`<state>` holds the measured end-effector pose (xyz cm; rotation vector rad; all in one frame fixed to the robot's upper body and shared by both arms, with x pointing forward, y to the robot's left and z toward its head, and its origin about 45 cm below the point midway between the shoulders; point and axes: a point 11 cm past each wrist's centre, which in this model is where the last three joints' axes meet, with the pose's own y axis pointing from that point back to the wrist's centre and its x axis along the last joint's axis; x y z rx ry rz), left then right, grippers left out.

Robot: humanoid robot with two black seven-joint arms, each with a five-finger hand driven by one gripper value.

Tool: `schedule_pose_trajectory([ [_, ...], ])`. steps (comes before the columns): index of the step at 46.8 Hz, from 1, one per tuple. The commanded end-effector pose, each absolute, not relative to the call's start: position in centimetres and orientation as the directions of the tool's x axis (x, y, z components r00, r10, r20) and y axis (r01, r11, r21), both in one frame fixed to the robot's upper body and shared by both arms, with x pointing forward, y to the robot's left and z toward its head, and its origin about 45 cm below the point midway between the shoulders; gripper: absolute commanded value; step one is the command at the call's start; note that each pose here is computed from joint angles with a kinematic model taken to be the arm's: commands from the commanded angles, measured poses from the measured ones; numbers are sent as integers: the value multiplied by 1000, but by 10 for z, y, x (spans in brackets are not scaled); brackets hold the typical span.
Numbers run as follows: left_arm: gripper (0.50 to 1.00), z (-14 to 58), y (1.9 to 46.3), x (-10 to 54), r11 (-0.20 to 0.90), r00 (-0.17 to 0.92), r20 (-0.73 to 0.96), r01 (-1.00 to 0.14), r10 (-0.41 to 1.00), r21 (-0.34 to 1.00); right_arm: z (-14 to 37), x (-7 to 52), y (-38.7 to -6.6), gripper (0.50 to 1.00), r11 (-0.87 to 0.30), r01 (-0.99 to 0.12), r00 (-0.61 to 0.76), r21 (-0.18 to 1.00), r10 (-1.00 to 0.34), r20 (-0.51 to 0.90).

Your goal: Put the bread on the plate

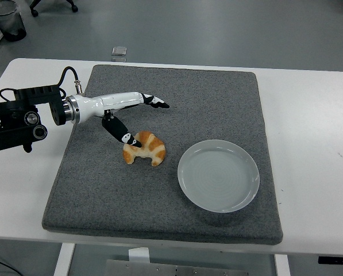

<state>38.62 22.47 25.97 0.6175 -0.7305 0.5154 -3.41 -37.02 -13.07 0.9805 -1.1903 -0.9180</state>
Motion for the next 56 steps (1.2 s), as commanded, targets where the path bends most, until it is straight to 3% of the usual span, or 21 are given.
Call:
schedule_pose_trajectory([
  [1,984,258,217,385,719,643,737,-611,208,330,-131,-34,-370,938,315,56,142,947,-942,305],
  [56,984,216,220,384,691,662,720,-620,208,371,-131,-34,-370,938,317,56,142,947,-941,307],
])
